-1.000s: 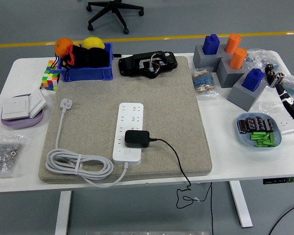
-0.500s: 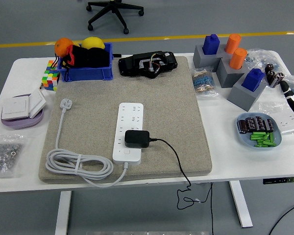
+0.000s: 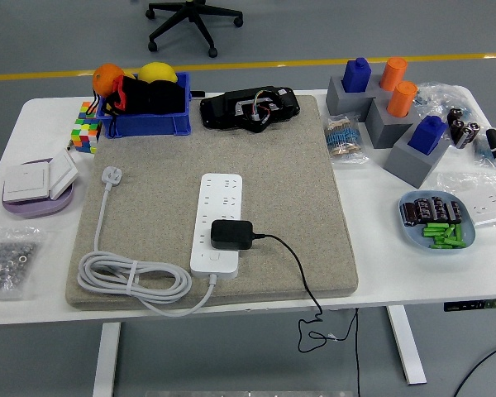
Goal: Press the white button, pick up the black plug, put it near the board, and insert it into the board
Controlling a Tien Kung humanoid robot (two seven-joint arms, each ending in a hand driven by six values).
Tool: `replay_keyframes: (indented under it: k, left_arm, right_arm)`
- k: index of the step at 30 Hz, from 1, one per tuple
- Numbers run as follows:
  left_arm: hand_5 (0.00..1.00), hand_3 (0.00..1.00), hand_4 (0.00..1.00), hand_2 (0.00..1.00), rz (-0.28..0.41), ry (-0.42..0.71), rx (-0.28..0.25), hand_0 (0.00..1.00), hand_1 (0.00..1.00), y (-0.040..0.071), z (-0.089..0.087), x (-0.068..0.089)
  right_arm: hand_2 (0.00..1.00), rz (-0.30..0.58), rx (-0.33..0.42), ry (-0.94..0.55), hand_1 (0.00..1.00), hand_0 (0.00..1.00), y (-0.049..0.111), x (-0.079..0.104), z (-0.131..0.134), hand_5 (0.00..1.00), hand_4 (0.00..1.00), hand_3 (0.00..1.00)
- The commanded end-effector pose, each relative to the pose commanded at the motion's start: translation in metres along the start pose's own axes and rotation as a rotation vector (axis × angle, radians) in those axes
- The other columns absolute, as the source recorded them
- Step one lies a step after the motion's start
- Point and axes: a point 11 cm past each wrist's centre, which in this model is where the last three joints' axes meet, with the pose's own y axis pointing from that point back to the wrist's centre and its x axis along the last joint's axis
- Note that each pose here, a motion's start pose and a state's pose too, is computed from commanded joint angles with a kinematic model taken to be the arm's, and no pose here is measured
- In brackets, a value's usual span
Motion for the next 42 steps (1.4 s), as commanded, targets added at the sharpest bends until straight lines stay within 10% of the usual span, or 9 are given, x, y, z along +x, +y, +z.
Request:
replay_keyframes:
  k: [27,28,33,42]
  left_arm:
    - [0.390,0.693,0.563,0.637,-0.005,0.055,-0.020,0.627,0.630,0.001,0.006,0.000]
    - [0.389,0.693,0.562,0.637,-0.004,0.055,-0.018,0.627,0.630,0.001,0.005,0.000]
    - [0.389,0.693,0.563,0.637,-0.001,0.048,0.012,0.625,0.631,-0.001,-0.006,0.000]
    - [0.389,0.693,0.563,0.637,-0.002,0.027,0.023,0.626,0.631,-0.002,-0.013,-0.001]
  right_arm:
    - [0.950,0.034,-0.015,0.032,0.998,0.998,0.004,0.002,0.006,0.998,0.998,0.998]
    - [0.790,0.036,-0.011,0.030,0.860,0.998,0.004,0.001,0.005,0.998,0.998,0.998]
    - [0.671,0.035,0.006,0.035,0.739,0.924,0.005,-0.003,0.001,0.998,0.998,0.956]
    - [0.607,0.012,-0.012,0.038,0.674,0.792,0.005,-0.008,0.001,0.998,0.998,0.899]
